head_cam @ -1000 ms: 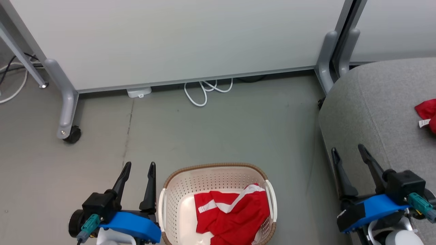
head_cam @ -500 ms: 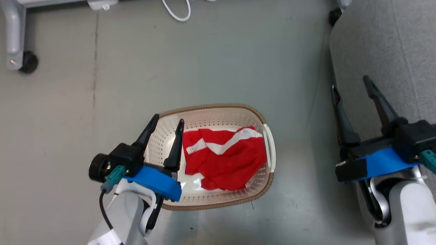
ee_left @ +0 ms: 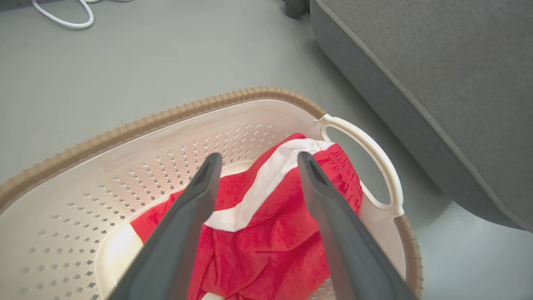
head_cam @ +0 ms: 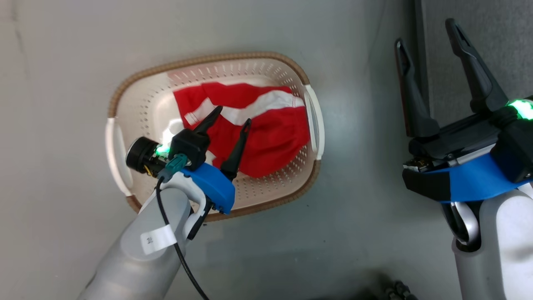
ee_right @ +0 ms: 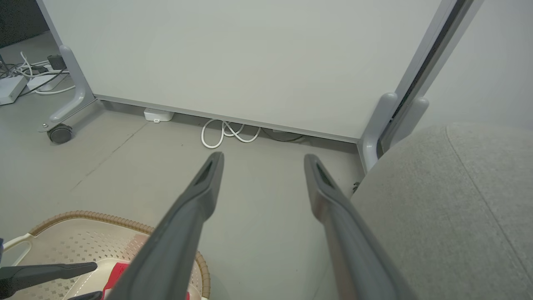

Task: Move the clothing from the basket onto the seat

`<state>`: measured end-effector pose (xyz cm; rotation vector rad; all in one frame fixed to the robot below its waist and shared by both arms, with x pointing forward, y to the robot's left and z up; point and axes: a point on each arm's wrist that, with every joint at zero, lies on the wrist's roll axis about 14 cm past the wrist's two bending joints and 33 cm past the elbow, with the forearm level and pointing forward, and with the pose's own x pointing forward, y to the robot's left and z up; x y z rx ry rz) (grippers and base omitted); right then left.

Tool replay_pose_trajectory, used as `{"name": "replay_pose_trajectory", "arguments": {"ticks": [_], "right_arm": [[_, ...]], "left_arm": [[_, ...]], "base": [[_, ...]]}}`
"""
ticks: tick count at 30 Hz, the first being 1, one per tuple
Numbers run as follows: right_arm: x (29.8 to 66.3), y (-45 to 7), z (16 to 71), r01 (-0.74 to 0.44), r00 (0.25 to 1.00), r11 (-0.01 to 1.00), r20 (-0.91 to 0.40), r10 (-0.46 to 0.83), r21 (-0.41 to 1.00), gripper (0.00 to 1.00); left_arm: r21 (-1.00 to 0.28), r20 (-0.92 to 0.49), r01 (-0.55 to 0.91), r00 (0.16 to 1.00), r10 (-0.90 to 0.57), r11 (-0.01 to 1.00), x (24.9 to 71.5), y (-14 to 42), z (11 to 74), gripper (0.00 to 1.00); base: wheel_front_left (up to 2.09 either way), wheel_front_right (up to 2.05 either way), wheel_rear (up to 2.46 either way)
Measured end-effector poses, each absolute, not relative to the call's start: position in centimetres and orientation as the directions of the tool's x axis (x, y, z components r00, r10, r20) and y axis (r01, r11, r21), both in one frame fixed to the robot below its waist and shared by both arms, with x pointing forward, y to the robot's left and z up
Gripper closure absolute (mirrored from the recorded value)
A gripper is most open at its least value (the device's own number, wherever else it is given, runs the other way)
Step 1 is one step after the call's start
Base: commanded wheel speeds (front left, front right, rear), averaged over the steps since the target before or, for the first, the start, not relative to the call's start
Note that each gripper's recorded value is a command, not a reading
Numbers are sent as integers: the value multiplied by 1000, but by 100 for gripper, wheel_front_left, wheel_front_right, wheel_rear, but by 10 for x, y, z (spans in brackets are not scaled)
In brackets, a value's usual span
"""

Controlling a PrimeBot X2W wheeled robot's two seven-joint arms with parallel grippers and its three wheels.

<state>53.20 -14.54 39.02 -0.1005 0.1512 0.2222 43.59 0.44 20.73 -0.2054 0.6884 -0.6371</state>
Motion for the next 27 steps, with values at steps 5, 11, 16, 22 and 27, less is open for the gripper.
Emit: {"name": "replay_pose_trajectory", "arguments": {"ticks": [5,11,16,22,27], "right_arm": [[529,-150,365,-217,959,973,-205,197,-77,0],[527,-159,347,-191,959,978,-226,170,-79,0],[522,-162,336,-186,956,980,-243,163,-74,0],[510,-170,326,-160,950,986,-279,138,-55,0],[502,-174,324,-142,948,989,-293,125,-38,0]], "left_arm": [[-400,-579,527,488,-653,750,422,-10,167,0],[-413,-617,557,410,-671,720,415,-17,133,0],[-409,-653,573,360,-667,710,410,-17,109,0],[-399,-667,590,339,-664,702,415,-21,97,0],[-385,-653,631,329,-682,673,425,-34,99,0]], "base": [[0,0,0],[0,0,0],[0,0,0],[0,0,0],[0,0,0]]}}
